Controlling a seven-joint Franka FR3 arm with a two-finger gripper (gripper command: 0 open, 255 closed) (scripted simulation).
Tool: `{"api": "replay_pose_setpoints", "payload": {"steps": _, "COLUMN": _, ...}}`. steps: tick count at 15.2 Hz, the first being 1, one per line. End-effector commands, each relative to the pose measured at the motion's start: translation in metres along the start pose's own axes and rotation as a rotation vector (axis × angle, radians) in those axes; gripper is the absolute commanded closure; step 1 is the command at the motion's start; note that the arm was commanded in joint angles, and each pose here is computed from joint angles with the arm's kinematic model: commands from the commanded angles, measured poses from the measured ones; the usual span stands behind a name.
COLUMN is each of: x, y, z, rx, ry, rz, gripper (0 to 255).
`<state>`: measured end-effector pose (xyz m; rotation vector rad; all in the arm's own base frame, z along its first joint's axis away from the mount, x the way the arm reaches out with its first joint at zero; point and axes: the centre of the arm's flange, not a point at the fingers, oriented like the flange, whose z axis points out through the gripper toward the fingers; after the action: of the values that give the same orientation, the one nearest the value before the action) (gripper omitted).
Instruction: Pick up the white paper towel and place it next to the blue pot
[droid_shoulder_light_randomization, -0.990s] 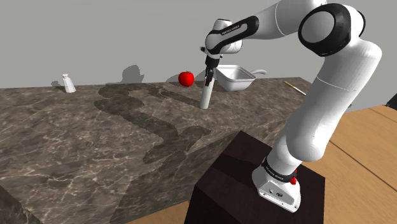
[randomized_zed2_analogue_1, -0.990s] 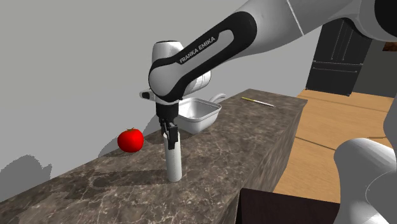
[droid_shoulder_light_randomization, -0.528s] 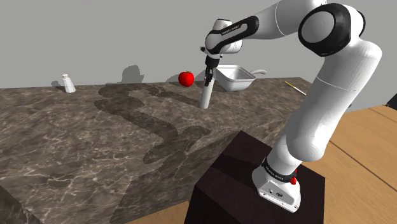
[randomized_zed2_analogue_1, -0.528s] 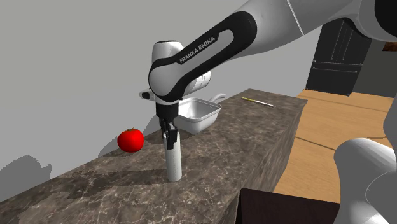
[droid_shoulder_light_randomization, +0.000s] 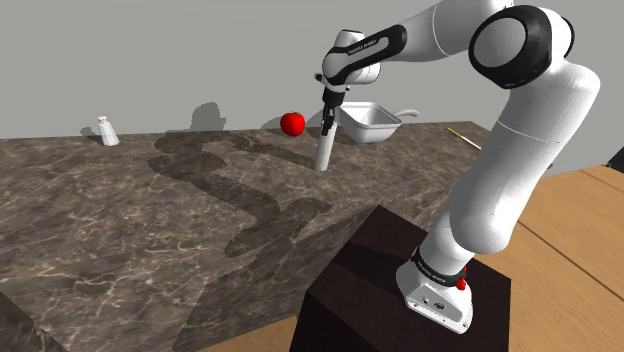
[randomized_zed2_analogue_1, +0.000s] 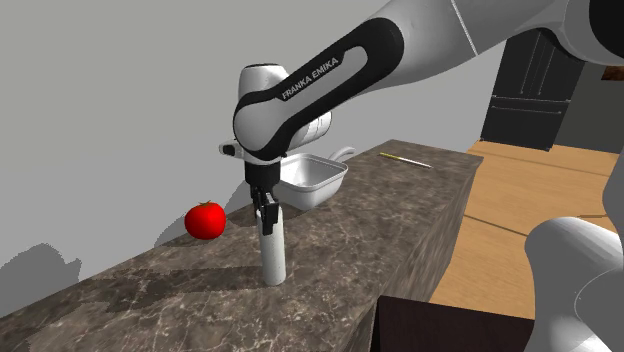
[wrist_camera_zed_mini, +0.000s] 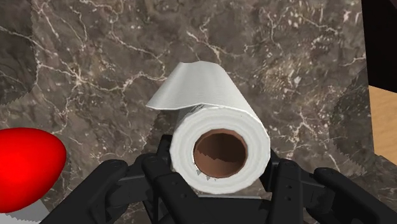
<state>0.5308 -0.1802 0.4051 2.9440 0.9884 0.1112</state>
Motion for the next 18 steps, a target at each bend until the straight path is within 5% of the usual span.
{"api": "replay_pose_setpoints", "payload": {"steps": 1, "x": 0.0, "y": 0.001, "z": -0.005, "rx": -0.001, "ry": -0.001, "rz": 0.001, "gripper": 255}}
{"api": "replay_pose_setpoints", "payload": {"steps": 18, "x": 0.005, "y": 0.006, "z": -0.094, "rx": -0.001, "ry": -0.001, "rz": 0.001, "gripper": 255}}
